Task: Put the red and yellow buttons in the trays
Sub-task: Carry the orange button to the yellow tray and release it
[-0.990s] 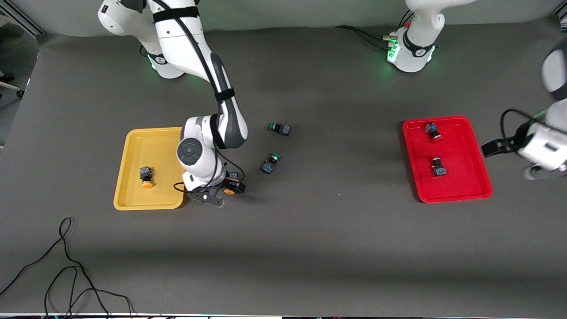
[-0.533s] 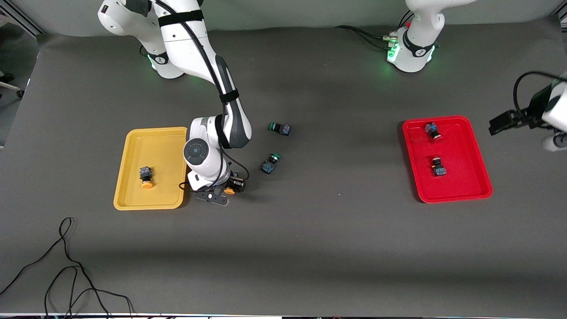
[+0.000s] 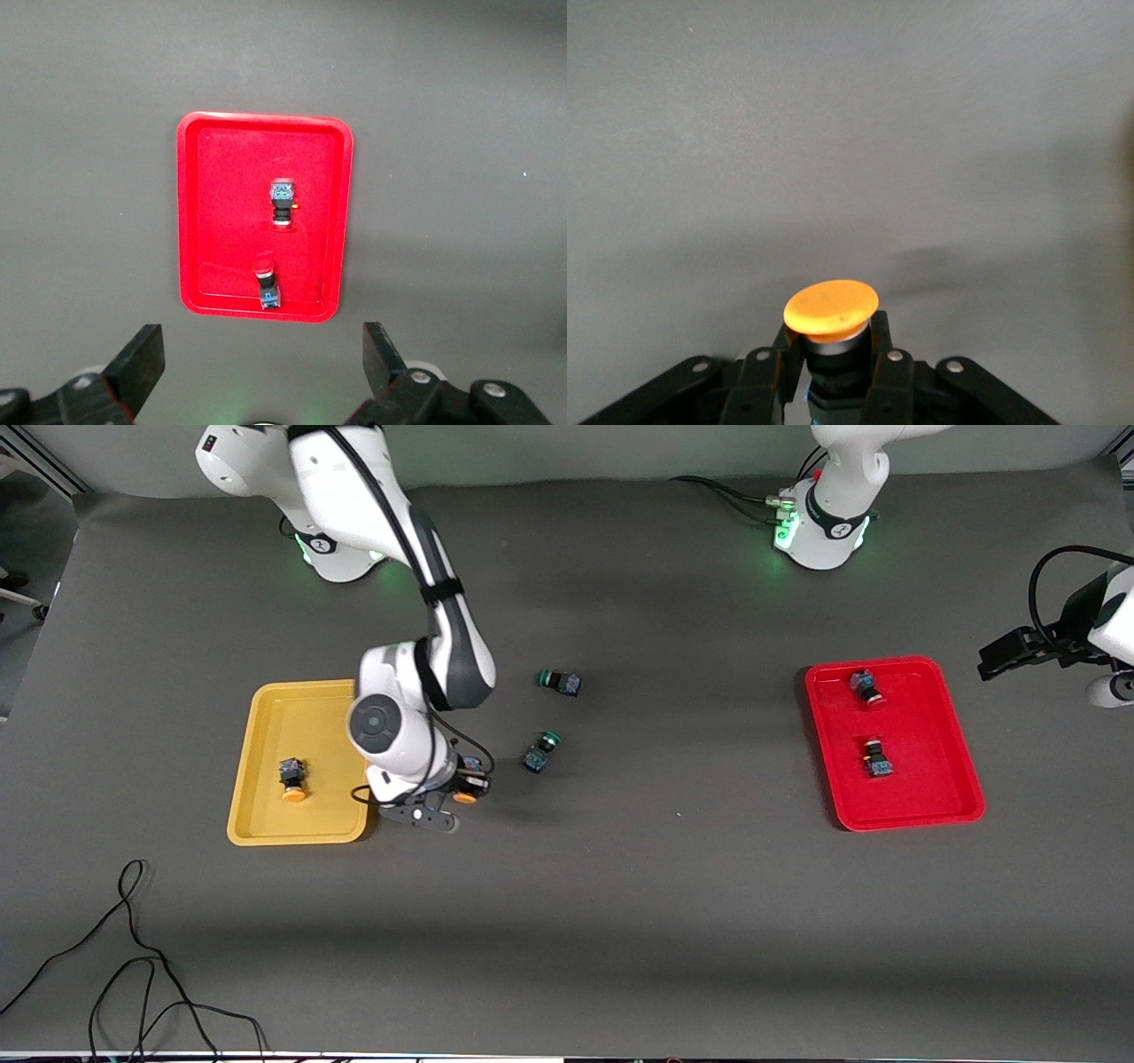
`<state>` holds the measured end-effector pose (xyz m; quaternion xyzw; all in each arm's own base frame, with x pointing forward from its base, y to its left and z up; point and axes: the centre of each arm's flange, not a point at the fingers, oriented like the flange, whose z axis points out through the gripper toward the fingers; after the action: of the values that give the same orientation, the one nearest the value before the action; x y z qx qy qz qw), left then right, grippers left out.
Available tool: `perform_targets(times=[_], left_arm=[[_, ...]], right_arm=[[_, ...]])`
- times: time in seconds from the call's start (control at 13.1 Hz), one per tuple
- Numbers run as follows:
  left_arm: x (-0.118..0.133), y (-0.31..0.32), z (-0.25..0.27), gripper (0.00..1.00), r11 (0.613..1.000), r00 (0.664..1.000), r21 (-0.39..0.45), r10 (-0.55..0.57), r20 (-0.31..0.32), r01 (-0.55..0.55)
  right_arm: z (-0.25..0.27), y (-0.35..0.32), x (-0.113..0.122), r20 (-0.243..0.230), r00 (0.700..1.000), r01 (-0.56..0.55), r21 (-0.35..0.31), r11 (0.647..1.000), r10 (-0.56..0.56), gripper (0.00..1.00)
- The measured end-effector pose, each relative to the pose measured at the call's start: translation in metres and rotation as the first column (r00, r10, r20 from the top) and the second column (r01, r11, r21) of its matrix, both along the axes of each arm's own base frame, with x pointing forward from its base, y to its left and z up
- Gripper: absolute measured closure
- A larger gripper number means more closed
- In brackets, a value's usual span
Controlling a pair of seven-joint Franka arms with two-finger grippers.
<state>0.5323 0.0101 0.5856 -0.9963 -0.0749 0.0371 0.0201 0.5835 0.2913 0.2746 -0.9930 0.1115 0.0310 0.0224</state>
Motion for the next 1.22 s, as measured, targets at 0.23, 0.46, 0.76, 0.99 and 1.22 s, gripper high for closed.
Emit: perform_targets(times=[0.23,0.46,0.76,0.99,1.22], left_arm=[[-0.001,-0.001,0.000,0.00,1.000,1.000,-0.001,-0.001,-0.008,0.001],[-0.001,-0.001,0.000,0.00,1.000,1.000,-0.001,-0.002,-0.007,0.002],[-0.001,-0.002,0.000,0.00,1.000,1.000,-0.001,-0.003,-0.010,0.003],[-0.001,-0.002,-0.001,0.00,1.000,1.000,-0.002,-0.004,-0.012,0.004],[-0.001,-0.002,-0.002,0.00,1.000,1.000,-0.002,-0.004,-0.012,0.004]], right_arm=[[0.056,-0.048,0.004,-0.031,0.994,-0.107,-0.062,0.992,0.105,0.67],[0.057,-0.142,0.009,-0.066,0.976,-0.210,-0.066,0.975,0.206,0.67],[-0.006,-0.235,-0.005,-0.094,0.964,-0.252,-0.024,0.967,0.249,0.67],[-0.061,-0.233,-0.015,-0.135,0.950,-0.286,-0.016,0.958,0.282,0.67],[-0.071,-0.228,-0.014,-0.148,0.946,-0.297,-0.034,0.954,0.289,0.50]])
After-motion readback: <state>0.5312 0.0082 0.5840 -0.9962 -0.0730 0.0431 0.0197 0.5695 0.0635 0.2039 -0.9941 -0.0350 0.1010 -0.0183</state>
